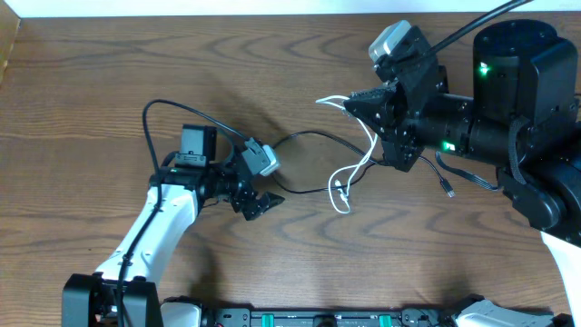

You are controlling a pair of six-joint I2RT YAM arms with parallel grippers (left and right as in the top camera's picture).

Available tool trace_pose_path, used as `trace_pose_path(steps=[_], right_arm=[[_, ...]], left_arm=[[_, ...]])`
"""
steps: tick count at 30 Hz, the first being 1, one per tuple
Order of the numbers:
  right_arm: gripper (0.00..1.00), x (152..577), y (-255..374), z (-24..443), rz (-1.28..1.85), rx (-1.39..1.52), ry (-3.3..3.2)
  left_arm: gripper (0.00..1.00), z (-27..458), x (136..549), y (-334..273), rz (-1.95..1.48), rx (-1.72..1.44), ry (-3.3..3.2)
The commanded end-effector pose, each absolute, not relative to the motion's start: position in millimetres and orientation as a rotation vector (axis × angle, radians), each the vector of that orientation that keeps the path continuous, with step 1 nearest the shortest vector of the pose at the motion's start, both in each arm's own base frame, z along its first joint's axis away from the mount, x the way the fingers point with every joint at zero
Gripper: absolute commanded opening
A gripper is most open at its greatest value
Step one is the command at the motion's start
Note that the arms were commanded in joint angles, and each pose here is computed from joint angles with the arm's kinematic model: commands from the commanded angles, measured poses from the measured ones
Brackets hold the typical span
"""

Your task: Untangle cables

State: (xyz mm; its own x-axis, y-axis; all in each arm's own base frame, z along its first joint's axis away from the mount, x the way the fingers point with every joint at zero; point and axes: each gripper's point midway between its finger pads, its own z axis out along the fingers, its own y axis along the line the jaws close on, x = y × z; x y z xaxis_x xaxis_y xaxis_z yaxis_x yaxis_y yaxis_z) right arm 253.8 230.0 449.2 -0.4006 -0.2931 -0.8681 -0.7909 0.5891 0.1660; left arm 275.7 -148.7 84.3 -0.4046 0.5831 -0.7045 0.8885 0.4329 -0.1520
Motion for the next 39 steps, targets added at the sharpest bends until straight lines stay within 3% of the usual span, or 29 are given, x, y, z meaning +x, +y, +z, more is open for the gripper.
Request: trace_pose_path(steps=[1,9,12,13,14,15,17,18,25,32,39], right_arm=[[0.01,250,233,451,0.747,-0.890,1.945],[0.01,251,233,449,0.743,-0.889,1.957],[0.01,250,233,446,0.743,-0.891,1.971],[0.01,250,233,445,0.744,-0.891,1.974],[0.01,250,233,445,0.744,-0.891,1.976],[0.01,249,232,444,0.743,-0.891,1.978],[0.01,249,232,444,0.744,-0.892,1.980],[0.01,249,232,444,0.742,-0.890,1.982],[0.01,275,208,437,0.524,-0.775,2.027],[0.01,321,119,441,-0.084,-0.388,2.068],[0.01,326,54,458,-0.454,-0.123,2.015]], left_arm=[[0.96,78,266,-162,-0.722,1.347,2.066],[0.96,56,254,-195,-0.780,1.490,2.019],[0.88,49,259,-201,-0.776,1.505,1.994],[0.81,47,262,-202,-0.771,1.504,1.988],[0.68,46,264,-202,-0.766,1.503,1.983],[0.46,44,267,-202,-0.751,1.504,1.981],[0.13,40,273,-199,-0.702,1.505,1.991],[0.08,38,276,-197,-0.667,1.506,2.000],[0.08,24,316,-156,-0.327,1.343,2.193],[0.08,23,325,-134,-0.317,1.209,2.277],[0.08,22,326,-126,-0.314,1.183,2.299]])
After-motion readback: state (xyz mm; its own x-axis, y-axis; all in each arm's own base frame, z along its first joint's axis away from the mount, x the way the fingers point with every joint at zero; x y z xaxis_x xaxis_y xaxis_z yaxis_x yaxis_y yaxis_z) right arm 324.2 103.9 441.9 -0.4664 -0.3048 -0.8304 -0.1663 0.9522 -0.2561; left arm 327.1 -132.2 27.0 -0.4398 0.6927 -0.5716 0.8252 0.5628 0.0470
